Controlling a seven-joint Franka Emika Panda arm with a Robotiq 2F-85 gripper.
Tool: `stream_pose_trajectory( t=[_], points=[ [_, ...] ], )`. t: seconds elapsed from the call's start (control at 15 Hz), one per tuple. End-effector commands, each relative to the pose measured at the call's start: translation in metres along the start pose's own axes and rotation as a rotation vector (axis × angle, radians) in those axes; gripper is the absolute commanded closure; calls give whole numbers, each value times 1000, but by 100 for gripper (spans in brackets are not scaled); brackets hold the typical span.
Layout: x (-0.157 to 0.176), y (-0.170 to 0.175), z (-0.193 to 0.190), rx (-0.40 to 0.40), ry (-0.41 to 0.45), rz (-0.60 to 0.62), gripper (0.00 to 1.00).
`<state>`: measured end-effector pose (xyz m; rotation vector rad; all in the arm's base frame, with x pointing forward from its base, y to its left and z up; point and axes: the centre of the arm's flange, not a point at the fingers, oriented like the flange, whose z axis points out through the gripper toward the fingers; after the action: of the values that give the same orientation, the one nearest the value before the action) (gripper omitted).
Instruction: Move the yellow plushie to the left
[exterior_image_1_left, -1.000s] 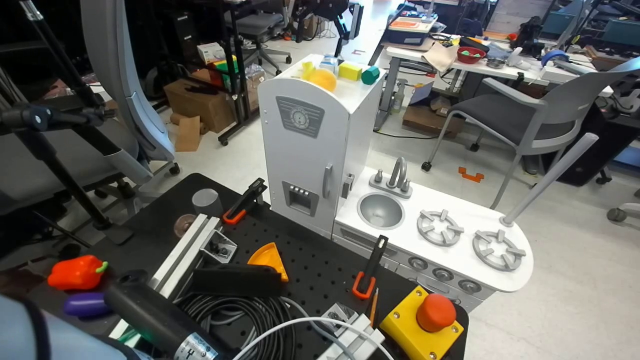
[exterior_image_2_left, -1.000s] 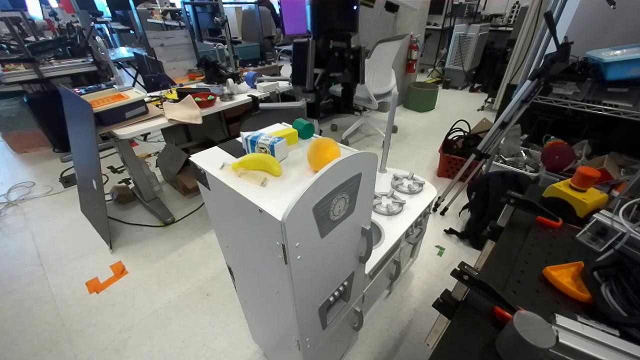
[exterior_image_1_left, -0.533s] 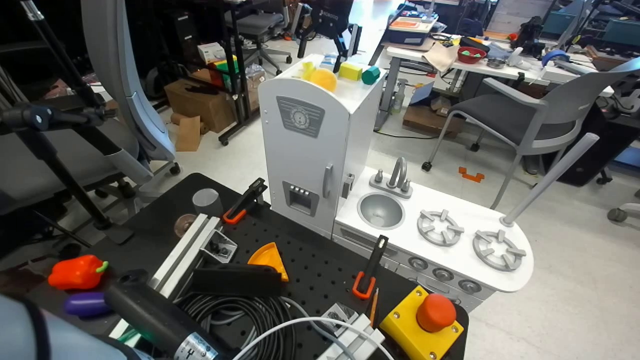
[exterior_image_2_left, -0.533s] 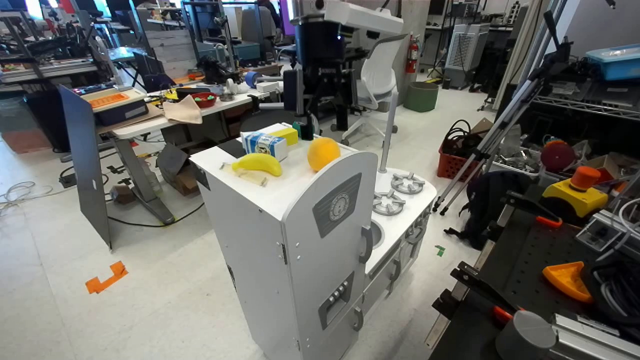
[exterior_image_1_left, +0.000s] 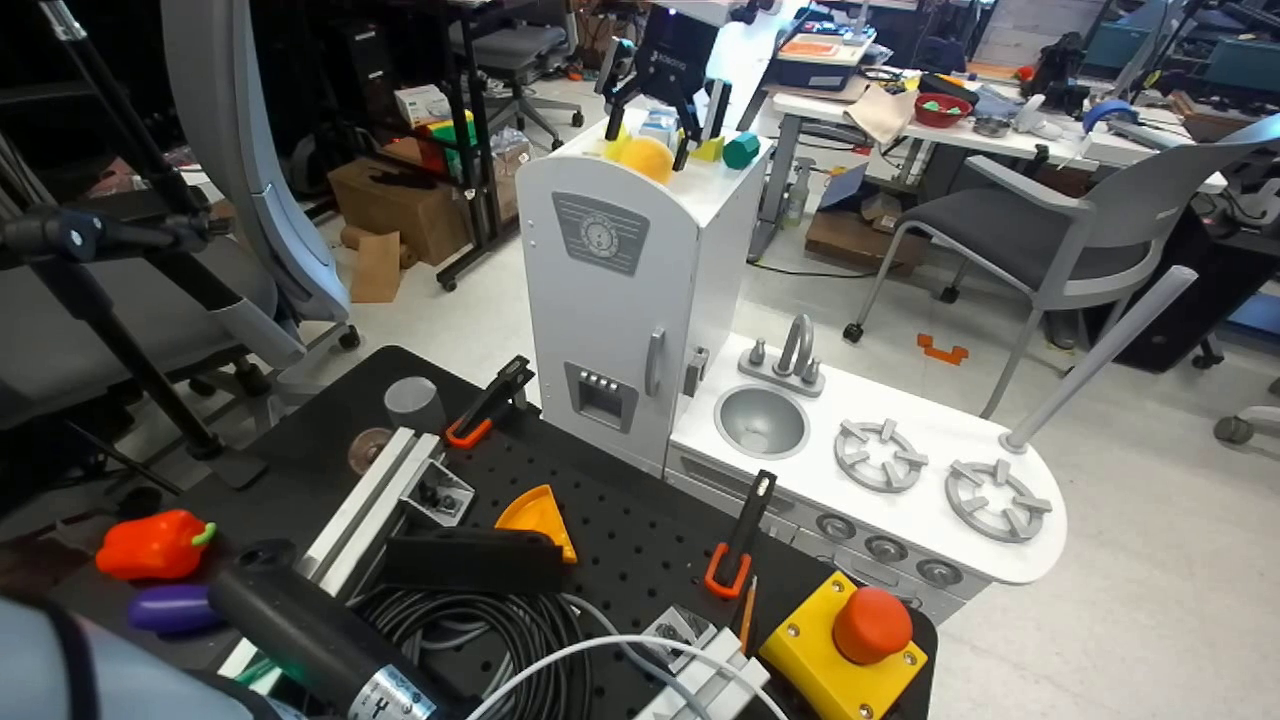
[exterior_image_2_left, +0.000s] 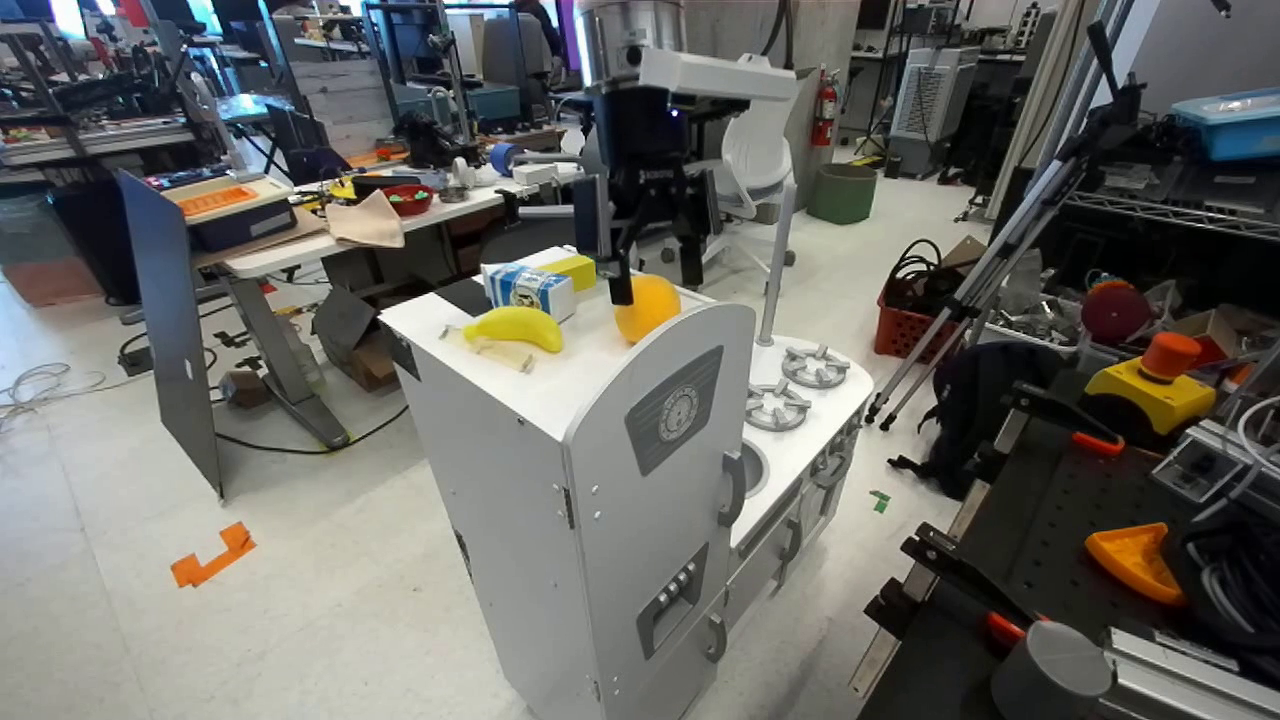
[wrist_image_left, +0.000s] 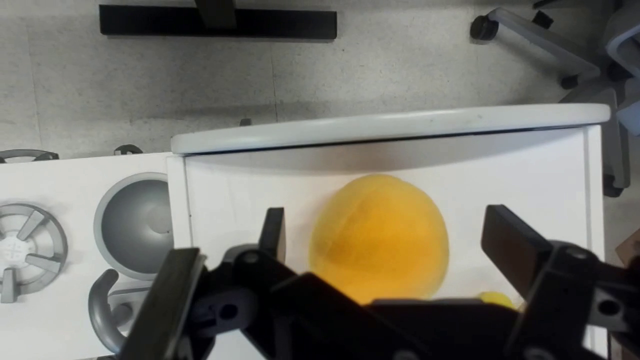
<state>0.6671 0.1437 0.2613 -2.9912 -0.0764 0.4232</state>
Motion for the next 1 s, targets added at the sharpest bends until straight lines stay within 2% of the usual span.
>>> stream_pose_trajectory(
  t=[0.0,0.07,0.13,0.67,0.8,0.93],
  points=[
    [20,-2,-2,19,-5,34,0],
    [22,-2,-2,20,-4,40,7],
    [25,-1,-2,22,-2,45,26],
    [24,1,-15,53,-4,34,86],
    [22,-5,-18,54,-15,18,97],
    [20,-16,-20,54,-21,-3,94]
  ],
)
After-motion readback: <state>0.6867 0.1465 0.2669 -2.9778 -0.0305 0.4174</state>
